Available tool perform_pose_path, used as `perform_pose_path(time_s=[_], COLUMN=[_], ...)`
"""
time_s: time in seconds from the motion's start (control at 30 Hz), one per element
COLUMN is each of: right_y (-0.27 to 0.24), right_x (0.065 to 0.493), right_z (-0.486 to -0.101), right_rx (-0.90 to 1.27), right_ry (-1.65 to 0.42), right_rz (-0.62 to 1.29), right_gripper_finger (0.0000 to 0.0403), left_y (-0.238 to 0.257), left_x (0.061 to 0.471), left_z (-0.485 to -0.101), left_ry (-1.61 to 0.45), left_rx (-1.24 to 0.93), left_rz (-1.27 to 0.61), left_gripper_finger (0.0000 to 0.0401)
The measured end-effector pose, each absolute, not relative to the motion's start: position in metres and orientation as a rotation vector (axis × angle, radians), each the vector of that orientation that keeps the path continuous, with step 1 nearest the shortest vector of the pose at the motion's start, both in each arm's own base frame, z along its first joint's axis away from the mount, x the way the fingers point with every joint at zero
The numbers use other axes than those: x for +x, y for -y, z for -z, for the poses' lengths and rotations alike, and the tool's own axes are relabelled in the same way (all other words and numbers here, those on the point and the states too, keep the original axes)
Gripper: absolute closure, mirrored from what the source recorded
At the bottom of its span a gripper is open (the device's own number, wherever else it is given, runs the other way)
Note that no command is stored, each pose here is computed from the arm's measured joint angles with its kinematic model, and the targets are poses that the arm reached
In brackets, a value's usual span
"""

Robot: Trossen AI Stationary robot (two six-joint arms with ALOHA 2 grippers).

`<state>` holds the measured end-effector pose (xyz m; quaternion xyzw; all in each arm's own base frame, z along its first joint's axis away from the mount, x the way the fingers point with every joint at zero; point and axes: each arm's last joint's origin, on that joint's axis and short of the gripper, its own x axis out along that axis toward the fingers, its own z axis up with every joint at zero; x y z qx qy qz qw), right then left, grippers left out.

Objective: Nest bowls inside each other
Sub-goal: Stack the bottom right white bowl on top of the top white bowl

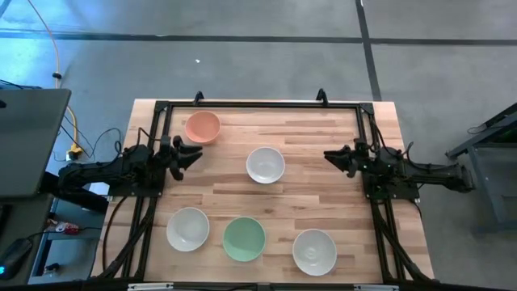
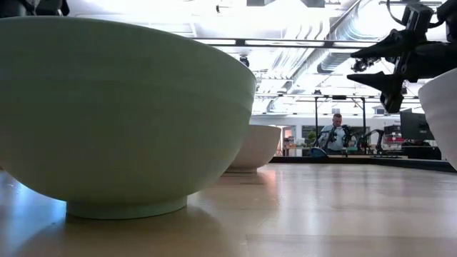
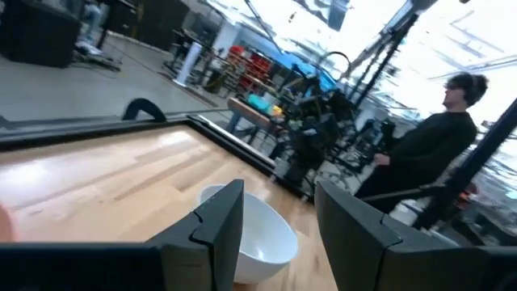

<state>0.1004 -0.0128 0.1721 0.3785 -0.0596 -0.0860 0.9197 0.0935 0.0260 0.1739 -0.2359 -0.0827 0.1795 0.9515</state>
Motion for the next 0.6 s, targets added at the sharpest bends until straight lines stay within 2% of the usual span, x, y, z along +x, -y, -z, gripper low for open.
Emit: perform_pose_path(time_s=[0.2, 0.43, 0.6], right_y=[0.009, 0.007, 0.007], right_x=[0.097, 0.088, 0.087], right_z=[-0.196, -0.228, -0.248], right_rx=[0.63, 0.484, 0.464], right_ry=[0.151, 0.177, 0.195], right_rz=[0.022, 0.019, 0.017], right_gripper_finger=[0.0217, 0.0217, 0.0217], left_y=[-0.026, -0.025, -0.023], left_x=[0.093, 0.093, 0.093], left_z=[-0.176, -0.182, -0.186], left_ry=[0.202, 0.256, 0.275], left_rx=[-0.523, -0.541, -0.548], left_rz=[-0.354, -0.291, -0.223], left_gripper_finger=[0.0256, 0.0256, 0.0256])
